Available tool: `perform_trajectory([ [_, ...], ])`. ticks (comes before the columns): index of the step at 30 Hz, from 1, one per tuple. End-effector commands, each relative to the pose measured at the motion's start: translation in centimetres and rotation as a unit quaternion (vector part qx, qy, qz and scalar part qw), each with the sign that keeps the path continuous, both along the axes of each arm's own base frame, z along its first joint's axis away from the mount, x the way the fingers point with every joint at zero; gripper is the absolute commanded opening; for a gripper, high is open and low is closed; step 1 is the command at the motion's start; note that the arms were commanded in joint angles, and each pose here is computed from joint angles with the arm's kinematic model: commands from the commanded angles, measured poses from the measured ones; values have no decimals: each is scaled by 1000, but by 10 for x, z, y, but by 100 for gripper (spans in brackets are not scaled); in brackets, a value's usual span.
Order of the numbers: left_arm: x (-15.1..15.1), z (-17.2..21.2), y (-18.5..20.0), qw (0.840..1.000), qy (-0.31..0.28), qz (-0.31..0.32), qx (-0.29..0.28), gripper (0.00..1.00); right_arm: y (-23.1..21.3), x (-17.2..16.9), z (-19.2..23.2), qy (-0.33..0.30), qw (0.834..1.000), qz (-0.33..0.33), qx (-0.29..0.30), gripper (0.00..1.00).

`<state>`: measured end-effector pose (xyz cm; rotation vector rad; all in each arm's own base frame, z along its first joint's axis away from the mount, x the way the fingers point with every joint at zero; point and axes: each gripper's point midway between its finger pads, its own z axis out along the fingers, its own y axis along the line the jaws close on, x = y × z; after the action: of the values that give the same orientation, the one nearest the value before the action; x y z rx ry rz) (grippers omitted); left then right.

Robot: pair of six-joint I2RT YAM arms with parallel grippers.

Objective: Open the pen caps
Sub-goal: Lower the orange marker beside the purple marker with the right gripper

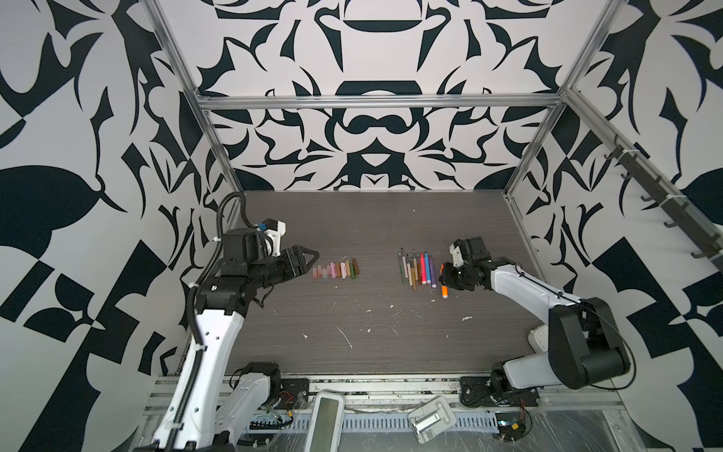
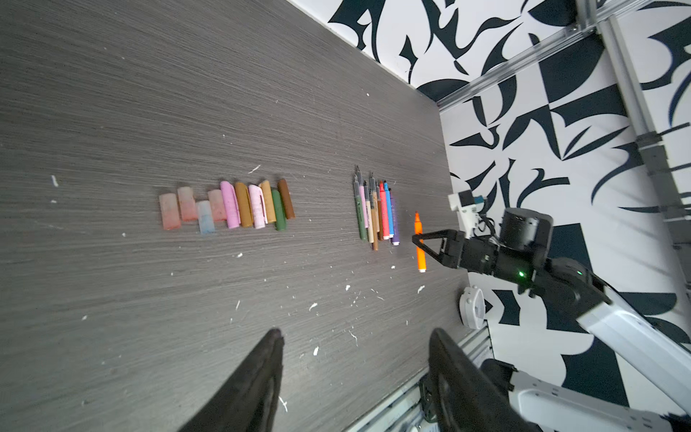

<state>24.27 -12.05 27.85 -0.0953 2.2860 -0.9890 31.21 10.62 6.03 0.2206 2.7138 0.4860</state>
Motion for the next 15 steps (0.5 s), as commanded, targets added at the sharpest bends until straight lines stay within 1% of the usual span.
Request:
perform_trajectory([
  [1, -33, -2, -2, 999, 32, -23, 0, 65, -1, 21, 17, -39, 999, 17, -18, 0],
  [2, -38, 2, -2, 999, 30, -25, 4, 65, -1, 23, 16, -41, 999, 19, -23, 0],
  [4, -47, 6, 6, 999, 18, -21, 35, 65, -2, 29, 15, -45, 998, 20, -29, 0],
  [6, -50, 0, 14, 998, 12, -3, 67, 65, -3, 35, 14, -51, 998, 17, -32, 0],
  [8, -48, -16, 16, 998, 9, 6, 66, 65, -2, 42, 14, -57, 998, 12, -28, 0],
  [10, -46, -35, 23, 997, 16, 33, 71, 64, 0, 49, 13, -60, 998, 4, -22, 0],
  [13, -48, -32, 27, 996, 12, 42, 80, 64, -3, 56, 9, -70, 997, -8, -25, 0],
  [15, -43, -34, 30, 995, 4, 56, 76, 63, -3, 59, 5, -75, 997, -13, -24, 0],
])
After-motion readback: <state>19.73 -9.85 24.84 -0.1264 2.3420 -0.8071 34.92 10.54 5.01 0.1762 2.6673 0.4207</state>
